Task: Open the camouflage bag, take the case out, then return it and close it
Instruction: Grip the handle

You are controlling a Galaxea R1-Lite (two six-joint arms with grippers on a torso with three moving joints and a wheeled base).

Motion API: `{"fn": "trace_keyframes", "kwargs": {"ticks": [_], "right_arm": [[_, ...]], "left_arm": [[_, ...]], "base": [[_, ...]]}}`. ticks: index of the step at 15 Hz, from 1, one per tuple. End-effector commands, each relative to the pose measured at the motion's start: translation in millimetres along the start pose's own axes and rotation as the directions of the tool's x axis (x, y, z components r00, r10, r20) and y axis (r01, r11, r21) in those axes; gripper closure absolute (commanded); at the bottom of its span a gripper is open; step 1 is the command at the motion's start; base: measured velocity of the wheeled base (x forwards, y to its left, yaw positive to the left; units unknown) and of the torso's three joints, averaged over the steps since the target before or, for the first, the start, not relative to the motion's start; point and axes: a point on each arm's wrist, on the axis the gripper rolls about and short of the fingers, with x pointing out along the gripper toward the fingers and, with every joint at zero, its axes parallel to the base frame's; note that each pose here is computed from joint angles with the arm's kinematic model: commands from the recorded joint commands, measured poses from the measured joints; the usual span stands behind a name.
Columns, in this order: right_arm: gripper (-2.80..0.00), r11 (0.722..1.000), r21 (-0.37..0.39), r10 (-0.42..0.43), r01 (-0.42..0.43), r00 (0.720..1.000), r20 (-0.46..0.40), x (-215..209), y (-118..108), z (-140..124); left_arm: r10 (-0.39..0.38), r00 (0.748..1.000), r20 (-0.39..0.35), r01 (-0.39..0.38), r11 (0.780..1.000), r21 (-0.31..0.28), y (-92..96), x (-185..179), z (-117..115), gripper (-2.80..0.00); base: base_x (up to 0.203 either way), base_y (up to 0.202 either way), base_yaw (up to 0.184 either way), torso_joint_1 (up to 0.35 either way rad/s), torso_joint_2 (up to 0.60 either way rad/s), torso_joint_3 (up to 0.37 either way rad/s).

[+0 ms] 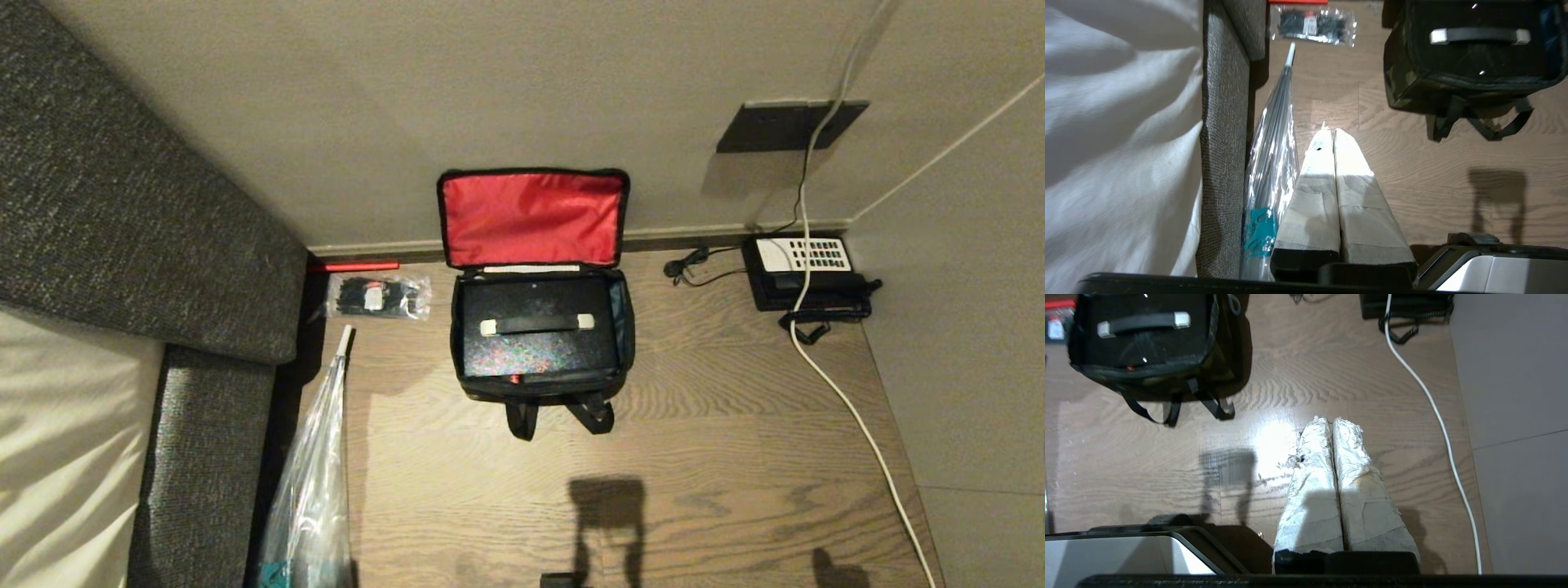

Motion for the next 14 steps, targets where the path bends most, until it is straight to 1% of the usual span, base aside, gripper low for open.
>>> {"fn": "trace_keyframes", "kwargs": {"ticks": [1,9,14], "right_arm": [[0.0,1.0,0.0,-0.001,0.001,1.0,0.002,-0.1,0.0,-0.1],[0.0,1.0,0.0,0.0,0.0,1.0,0.001,-0.1,0.0,-0.1],[0.0,1.0,0.0,0.0,0.0,1.0,0.001,-0.1,0.0,-0.1]], "left_arm": [[0.0,1.0,0.004,0.0,1.0,0.001,0.0,-0.1,0.1,0.0],[-0.003,1.0,0.005,0.003,1.0,0.007,-0.1,-0.1,0.3,0.0],[-0.003,1.0,0.004,0.003,1.0,0.007,-0.1,-0.1,0.1,0.0]], "base": [[0.0,0.0,0.0,0.007,0.0,0.197],[0.0,0.0,0.0,0.002,0.0,0.201],[0.0,0.0,0.0,0.002,0.0,0.057]]}}
